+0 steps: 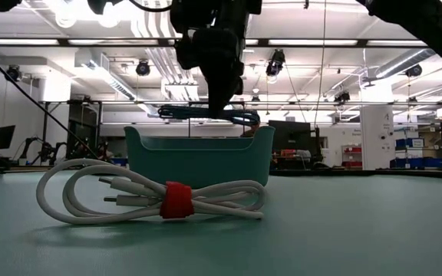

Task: Pick and place USB-C Cables
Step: Put the blue charger cable into the green bin

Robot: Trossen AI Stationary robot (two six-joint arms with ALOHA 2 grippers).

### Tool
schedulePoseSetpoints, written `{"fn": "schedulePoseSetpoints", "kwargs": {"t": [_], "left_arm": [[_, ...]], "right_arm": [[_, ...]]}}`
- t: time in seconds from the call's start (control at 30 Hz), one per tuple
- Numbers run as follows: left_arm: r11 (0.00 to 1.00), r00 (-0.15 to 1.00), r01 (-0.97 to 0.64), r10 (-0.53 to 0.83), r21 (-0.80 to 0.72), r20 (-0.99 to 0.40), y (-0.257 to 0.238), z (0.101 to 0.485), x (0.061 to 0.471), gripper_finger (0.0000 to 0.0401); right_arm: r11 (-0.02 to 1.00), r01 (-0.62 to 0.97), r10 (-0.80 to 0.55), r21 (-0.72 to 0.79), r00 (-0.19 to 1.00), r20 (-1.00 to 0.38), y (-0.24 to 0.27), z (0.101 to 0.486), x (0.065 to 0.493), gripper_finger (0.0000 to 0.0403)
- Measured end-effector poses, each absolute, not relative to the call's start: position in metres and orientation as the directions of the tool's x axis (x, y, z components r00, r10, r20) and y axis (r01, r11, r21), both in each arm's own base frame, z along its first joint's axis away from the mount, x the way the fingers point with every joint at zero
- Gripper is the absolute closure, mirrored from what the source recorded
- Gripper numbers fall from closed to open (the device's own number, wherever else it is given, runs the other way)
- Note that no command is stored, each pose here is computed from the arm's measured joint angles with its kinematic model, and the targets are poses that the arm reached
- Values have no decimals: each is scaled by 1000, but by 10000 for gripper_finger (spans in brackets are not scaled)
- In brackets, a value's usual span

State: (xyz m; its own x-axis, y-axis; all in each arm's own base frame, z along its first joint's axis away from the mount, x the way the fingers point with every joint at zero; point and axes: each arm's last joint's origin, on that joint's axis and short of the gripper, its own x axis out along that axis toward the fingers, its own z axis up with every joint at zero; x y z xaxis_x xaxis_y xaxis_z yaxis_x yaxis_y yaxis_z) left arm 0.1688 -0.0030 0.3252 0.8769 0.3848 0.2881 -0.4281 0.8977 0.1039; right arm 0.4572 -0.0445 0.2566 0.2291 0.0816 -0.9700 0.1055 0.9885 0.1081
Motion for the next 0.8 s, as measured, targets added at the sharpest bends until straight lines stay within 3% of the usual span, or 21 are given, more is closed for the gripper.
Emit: {"fn": "schedulePoseSetpoints", "kwargs": {"t": [0.5,0.8], "left_arm": [[900,878,-425,381,103,292,-3,326,168,189],[897,876,-429,385,103,291,-3,326,168,189]], "right_arm": [[994,45,86,101,259,-962,-29,254,463,379],[995,21,93,99,209,-973,-24,236,467,379]]}}
